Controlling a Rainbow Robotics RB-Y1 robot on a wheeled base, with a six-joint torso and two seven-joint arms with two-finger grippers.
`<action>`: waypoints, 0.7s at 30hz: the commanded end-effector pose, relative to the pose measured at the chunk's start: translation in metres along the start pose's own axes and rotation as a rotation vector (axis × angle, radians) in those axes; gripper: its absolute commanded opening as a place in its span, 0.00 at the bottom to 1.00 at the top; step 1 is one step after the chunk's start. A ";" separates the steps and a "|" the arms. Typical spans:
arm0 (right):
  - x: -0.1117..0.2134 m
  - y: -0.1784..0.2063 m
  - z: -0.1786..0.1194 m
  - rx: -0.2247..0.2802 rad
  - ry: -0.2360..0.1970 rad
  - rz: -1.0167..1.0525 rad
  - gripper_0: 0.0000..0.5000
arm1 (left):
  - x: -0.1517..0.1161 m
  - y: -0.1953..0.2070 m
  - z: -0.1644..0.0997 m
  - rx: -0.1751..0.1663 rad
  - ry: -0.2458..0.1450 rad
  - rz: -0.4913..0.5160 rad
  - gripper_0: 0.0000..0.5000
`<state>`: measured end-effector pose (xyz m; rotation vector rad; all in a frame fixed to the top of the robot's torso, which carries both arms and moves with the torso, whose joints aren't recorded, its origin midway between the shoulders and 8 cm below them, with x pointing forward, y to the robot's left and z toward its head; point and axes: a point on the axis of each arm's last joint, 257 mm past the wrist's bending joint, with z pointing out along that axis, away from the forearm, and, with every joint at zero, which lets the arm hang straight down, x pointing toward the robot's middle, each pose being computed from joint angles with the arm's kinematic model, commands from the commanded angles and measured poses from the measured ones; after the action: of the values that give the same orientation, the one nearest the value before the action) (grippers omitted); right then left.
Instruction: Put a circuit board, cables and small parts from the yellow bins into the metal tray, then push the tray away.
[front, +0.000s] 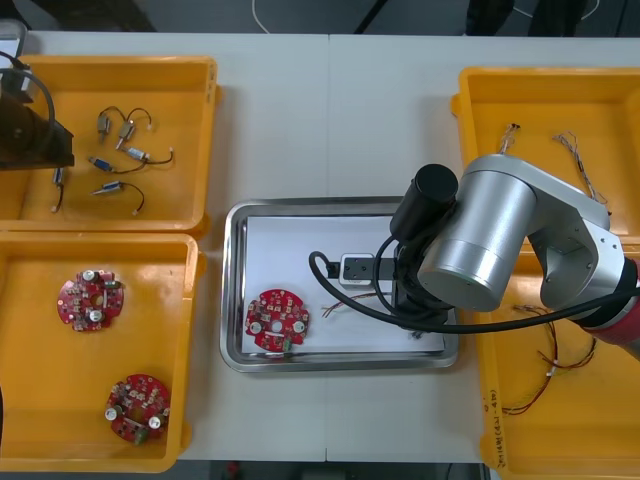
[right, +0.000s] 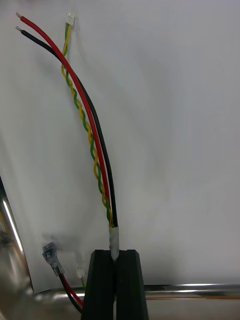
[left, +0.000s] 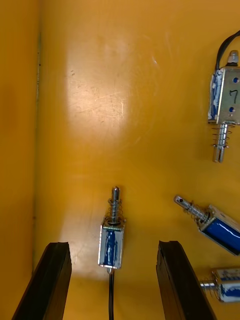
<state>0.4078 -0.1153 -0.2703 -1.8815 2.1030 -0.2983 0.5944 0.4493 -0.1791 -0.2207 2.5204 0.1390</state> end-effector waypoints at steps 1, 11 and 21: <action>-0.016 0.000 -0.004 0.022 -0.016 -0.084 0.99 | -0.030 0.002 -0.009 -0.022 -0.066 0.101 1.00; -0.019 0.007 -0.003 -0.004 -0.026 -0.078 1.00 | -0.018 -0.003 0.010 -0.008 -0.045 0.094 1.00; -0.027 -0.007 -0.022 0.022 -0.054 -0.047 1.00 | -0.007 -0.005 0.018 0.010 -0.018 0.075 0.82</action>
<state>0.4017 -0.1131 -0.2749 -1.9079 2.1021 -0.2940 0.5971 0.4499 -0.2142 -0.2321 2.5433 0.1237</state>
